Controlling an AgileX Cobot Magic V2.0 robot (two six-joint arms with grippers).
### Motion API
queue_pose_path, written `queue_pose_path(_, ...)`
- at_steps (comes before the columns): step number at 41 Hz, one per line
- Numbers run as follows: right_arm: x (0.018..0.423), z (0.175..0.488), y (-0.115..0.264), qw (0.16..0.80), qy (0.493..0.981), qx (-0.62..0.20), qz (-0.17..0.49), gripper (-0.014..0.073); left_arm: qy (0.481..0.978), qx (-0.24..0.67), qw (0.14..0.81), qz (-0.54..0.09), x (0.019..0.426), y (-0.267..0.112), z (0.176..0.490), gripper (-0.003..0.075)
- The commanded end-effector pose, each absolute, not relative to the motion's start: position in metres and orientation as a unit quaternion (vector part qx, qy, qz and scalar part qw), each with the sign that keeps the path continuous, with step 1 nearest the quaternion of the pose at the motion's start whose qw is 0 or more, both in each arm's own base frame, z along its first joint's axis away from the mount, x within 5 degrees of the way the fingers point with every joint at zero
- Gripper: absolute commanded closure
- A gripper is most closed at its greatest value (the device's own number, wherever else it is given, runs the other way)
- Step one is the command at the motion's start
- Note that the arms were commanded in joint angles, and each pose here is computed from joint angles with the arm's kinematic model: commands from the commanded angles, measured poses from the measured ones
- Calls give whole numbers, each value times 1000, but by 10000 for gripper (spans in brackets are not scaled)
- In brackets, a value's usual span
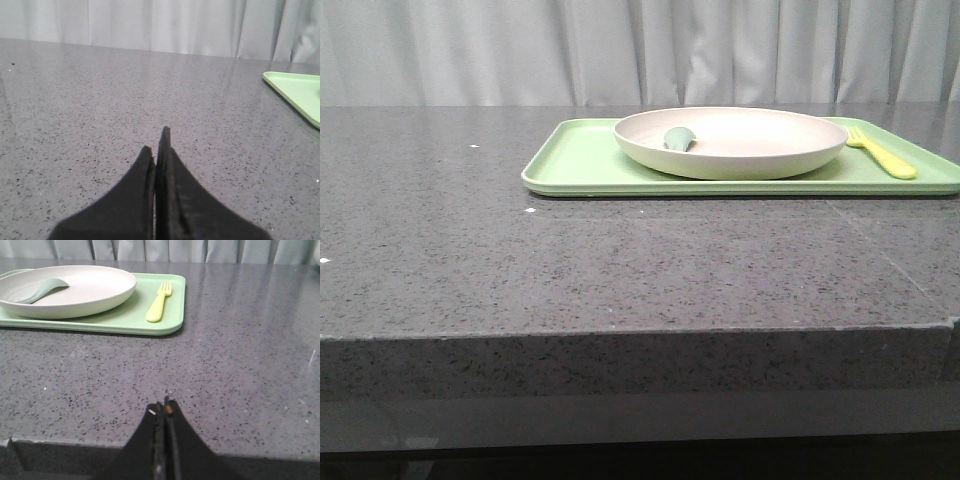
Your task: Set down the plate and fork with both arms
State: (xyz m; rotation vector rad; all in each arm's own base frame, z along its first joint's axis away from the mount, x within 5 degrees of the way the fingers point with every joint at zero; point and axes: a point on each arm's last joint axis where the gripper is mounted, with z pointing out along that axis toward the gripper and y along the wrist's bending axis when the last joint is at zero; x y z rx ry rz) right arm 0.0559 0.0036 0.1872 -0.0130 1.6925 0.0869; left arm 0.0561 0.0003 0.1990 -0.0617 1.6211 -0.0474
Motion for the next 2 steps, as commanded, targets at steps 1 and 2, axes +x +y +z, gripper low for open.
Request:
queue_pose_path(1, 55, 196, 3, 697, 716, -9, 32, 712, 689, -27, 724, -22, 55, 0, 207, 738)
queue_pose_path(2, 55, 196, 3, 697, 716, -9, 32, 712, 689, -27, 724, -22, 55, 0, 207, 738)
